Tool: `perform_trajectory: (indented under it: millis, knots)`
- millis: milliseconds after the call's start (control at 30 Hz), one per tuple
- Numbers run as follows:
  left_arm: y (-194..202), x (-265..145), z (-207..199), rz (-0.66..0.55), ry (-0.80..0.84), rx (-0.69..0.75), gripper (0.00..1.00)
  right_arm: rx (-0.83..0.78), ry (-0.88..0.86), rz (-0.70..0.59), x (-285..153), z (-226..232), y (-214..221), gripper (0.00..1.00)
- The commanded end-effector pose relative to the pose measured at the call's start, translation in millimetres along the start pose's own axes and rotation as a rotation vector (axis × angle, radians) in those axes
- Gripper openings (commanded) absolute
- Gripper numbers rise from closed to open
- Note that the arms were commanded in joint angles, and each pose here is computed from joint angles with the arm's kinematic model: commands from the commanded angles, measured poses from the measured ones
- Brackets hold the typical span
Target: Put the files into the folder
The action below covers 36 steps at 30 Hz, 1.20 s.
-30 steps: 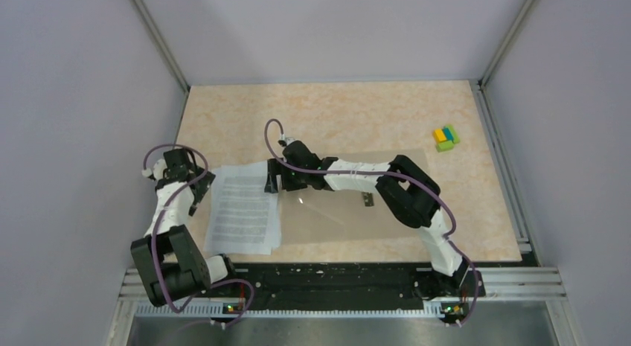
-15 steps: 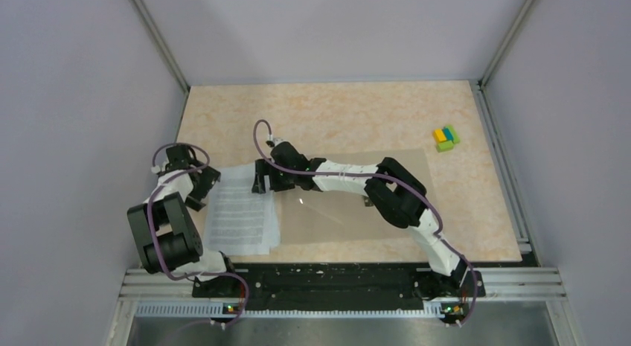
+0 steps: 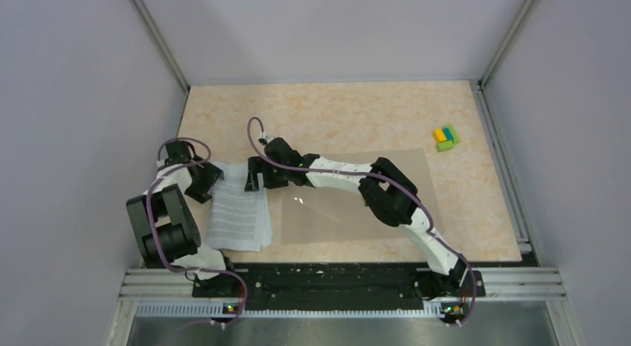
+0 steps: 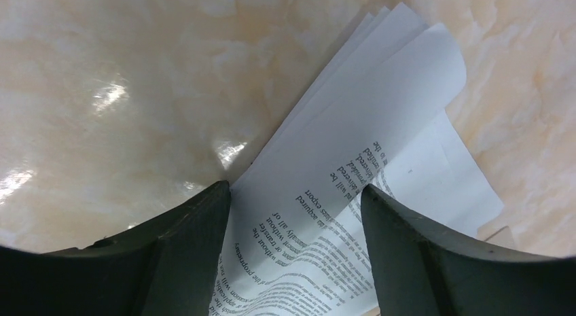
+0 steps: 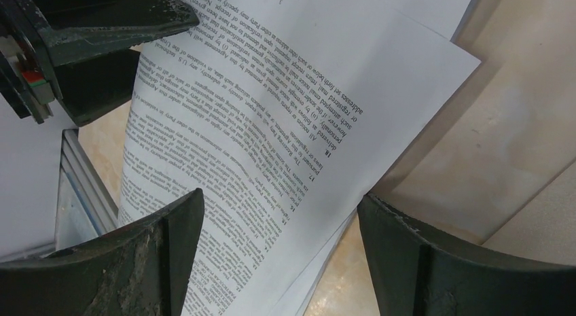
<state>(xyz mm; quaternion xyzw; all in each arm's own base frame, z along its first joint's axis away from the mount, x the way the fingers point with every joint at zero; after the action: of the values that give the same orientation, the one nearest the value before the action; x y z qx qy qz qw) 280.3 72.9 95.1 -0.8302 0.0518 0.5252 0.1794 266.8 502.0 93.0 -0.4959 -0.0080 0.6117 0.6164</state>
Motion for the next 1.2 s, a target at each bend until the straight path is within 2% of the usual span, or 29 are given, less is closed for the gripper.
perform_trajectory:
  millis: [0, 133, 333, 500, 600, 700, 767, 1000, 1167]
  knots:
    - [5.9, -8.1, -12.6, 0.081, 0.064, 0.043, 0.73, 0.006, 0.014, 0.1, 12.1, -13.1, 23.5, 0.83]
    - [11.1, -17.1, -22.2, 0.134, 0.13, 0.087, 0.68, 0.004, -0.012, 0.078, 6.5, -11.6, 12.6, 0.83]
    - [16.2, -35.1, -31.8, 0.186, 0.225, 0.138, 0.53, 0.021, -0.058, 0.042, -4.0, -16.0, -5.7, 0.83]
    - [15.6, -48.6, -41.6, 0.197, 0.272, 0.18, 0.36, 0.033, -0.078, 0.017, -12.2, -19.8, -18.8, 0.83]
    - [17.0, -58.8, -53.1, 0.213, 0.317, 0.208, 0.22, 0.029, -0.075, -0.003, -22.0, -20.6, -28.6, 0.83]
    - [18.8, -72.7, -67.3, 0.21, 0.373, 0.237, 0.06, 0.025, -0.066, -0.05, -43.3, -23.7, -47.6, 0.84]
    - [20.9, -86.0, -79.2, 0.21, 0.441, 0.258, 0.0, 0.033, -0.064, -0.083, -61.3, -28.2, -60.6, 0.83]
    - [40.6, -146.8, -125.7, 0.202, 0.769, 0.347, 0.0, 0.116, -0.122, -0.237, -151.3, -47.6, -101.4, 0.86]
    - [59.0, -203.6, -162.8, 0.217, 1.035, 0.434, 0.0, 0.138, -0.23, -0.395, -219.1, -51.3, -125.9, 0.89]
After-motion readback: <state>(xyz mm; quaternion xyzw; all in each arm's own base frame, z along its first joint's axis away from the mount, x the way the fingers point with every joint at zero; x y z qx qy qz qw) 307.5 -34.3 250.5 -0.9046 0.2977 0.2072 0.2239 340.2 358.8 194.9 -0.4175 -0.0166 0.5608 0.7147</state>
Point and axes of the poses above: each gripper's point midway between its finger pads, its own x axis out along the fingers, its own z axis along the line the jaws close on, y = z × x, the point moved 7 cm from there along -x, back along the fingers, and after that the axes turned 10 degrees about -x, right-handed, at the moved point
